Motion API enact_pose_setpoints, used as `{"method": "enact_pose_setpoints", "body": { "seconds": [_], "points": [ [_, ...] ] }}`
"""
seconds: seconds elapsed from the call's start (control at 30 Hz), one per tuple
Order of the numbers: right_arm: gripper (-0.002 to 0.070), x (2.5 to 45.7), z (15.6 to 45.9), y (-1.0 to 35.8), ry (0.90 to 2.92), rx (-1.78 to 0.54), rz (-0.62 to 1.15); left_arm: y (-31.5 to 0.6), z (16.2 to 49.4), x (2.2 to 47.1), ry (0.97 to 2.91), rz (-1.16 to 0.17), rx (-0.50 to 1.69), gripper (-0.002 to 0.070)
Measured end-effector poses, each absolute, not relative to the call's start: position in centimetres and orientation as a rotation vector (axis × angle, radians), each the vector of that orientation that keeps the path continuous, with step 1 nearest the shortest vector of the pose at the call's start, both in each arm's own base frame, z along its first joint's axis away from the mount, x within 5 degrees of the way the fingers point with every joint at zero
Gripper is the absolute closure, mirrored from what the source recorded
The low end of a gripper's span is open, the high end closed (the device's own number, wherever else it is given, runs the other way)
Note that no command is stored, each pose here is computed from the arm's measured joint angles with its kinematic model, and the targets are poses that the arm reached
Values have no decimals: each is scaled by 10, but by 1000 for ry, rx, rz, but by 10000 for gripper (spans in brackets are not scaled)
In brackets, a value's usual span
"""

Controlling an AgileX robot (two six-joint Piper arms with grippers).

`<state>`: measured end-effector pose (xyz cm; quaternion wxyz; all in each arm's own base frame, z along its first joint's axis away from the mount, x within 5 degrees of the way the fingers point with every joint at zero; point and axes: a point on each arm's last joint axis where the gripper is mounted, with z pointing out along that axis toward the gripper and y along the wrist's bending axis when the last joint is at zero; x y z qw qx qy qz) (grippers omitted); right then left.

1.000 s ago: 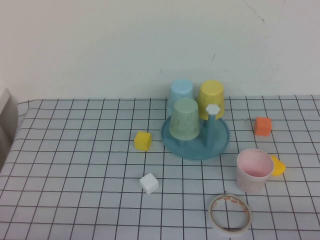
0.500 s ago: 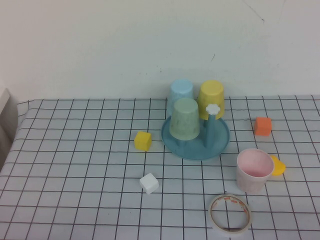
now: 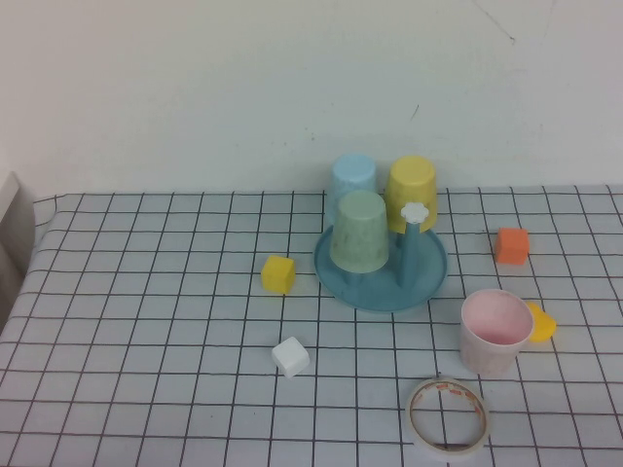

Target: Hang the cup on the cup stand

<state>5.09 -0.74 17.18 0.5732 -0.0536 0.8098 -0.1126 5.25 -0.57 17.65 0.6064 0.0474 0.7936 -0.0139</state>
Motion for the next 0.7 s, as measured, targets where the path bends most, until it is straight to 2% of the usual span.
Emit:
{"method": "enact_pose_setpoints", "body": {
  "seconds": [0.13, 0.27, 0.47, 0.57, 0.7],
  "points": [
    [678, 51, 173, -8, 1880, -129, -272, -5, 181, 54, 1782, -27, 102, 677],
    [678, 54, 181, -7, 1766, -130, -283, -4, 197, 56, 1598, -13, 78, 677],
    [678, 55, 212, -5, 1416, -120, -302, 0, 233, 50, 1200, 18, 28, 677],
    [678, 52, 227, -4, 1246, -105, -296, 2, 244, 45, 1060, 26, 9, 677],
    [678, 45, 243, -2, 1051, -85, -275, 3, 252, 40, 967, 32, -3, 677]
  ]
}}
